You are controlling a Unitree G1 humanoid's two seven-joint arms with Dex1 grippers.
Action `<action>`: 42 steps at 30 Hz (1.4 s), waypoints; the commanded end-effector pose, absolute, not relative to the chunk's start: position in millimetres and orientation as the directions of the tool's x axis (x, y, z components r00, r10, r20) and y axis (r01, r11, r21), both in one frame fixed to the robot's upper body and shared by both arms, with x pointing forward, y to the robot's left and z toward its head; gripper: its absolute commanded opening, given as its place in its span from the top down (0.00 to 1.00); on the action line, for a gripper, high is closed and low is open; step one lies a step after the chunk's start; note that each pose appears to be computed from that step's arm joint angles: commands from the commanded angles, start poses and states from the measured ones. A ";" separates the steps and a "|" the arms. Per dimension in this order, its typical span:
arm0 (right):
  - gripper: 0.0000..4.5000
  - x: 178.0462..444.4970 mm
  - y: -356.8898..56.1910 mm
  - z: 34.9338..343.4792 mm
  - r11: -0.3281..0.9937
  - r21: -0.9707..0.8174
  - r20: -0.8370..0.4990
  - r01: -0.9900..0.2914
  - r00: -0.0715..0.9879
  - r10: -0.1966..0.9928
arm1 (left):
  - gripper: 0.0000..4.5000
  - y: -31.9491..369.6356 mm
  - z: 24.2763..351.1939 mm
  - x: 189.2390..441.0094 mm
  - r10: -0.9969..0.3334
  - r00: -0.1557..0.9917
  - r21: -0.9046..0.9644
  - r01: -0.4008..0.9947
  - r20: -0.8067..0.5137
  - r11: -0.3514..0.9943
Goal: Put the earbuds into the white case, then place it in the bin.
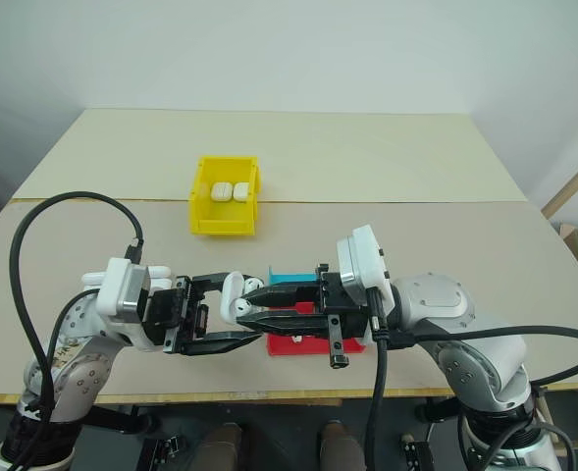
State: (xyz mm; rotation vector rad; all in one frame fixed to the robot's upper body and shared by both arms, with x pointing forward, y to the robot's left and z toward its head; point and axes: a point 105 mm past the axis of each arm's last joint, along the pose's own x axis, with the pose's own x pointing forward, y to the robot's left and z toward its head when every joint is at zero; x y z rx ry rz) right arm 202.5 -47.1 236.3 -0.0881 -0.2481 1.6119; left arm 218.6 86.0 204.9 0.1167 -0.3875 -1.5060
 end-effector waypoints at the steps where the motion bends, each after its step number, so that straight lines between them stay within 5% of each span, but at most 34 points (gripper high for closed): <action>1: 0.82 196.8 -47.2 241.8 -0.041 -0.269 0.109 -0.962 -0.073 0.991 | 0.38 84.1 211.6 213.6 -0.982 -0.011 0.359 0.932 0.188 0.058; 12: 0.82 195.5 -47.7 238.3 -0.085 -0.234 0.075 -0.968 -0.105 0.992 | 0.38 83.6 211.3 214.2 -0.982 -0.012 0.360 0.931 0.190 0.058; 18: 0.43 196.0 -49.1 241.0 -0.057 -0.269 0.089 -0.961 -0.084 0.992 | 0.38 83.0 211.4 214.4 -0.981 -0.013 0.360 0.931 0.195 0.059; 29: 0.43 196.9 -54.8 244.4 -0.057 -0.275 0.113 -0.960 -0.091 0.989 | 0.38 83.6 210.4 214.2 -0.980 -0.011 0.352 0.934 0.197 0.060; 37: 0.43 211.1 -78.4 275.8 0.039 -0.315 0.235 -0.948 -0.038 0.971 | 0.38 83.9 209.4 215.0 -0.981 -0.008 0.352 0.934 0.193 0.061; 42: 0.47 225.2 -83.6 294.8 0.072 -0.434 0.148 -0.898 0.008 0.989 | 0.38 84.7 208.9 217.2 -0.983 -0.002 0.354 0.933 0.186 0.065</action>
